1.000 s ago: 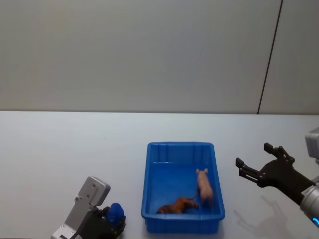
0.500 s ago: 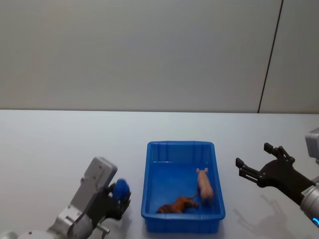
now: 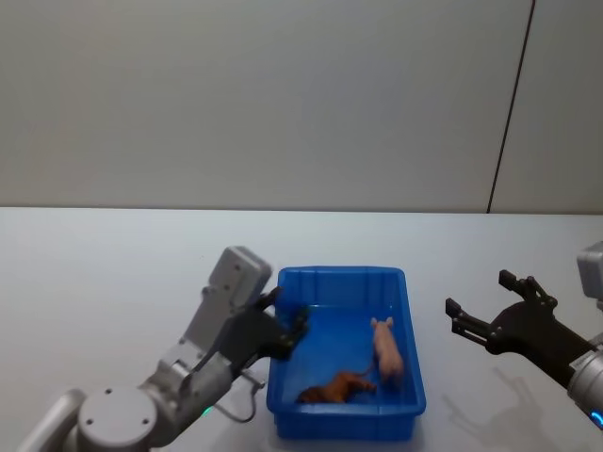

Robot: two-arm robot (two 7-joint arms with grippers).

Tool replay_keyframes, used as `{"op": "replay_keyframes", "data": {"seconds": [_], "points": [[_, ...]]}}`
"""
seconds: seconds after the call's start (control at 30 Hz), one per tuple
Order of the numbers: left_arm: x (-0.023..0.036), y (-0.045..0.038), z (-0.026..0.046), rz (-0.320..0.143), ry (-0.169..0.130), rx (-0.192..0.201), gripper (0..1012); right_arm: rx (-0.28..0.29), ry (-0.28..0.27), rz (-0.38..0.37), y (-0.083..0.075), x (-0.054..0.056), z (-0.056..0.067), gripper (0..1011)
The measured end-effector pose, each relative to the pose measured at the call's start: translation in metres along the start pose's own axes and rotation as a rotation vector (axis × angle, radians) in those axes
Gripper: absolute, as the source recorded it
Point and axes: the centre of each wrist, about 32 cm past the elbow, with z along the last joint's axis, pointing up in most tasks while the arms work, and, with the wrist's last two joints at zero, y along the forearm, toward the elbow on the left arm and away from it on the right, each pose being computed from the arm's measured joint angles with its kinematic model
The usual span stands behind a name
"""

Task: Pick up the two dolls from the table and place them into the box.

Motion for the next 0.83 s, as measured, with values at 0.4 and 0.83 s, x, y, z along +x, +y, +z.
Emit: {"op": "replay_keyframes", "data": {"seconds": [0.4, 0.83], "points": [[-0.0083, -0.0260, 0.0115, -0.076, 0.009, -0.093, 834, 0.000, 0.000, 0.000, 0.000, 0.000, 0.000, 1001], [-0.0093, -0.0202, 0.0141, -0.068, 0.013, -0.160, 1001, 0.000, 0.000, 0.000, 0.000, 0.000, 0.000, 1001]]}}
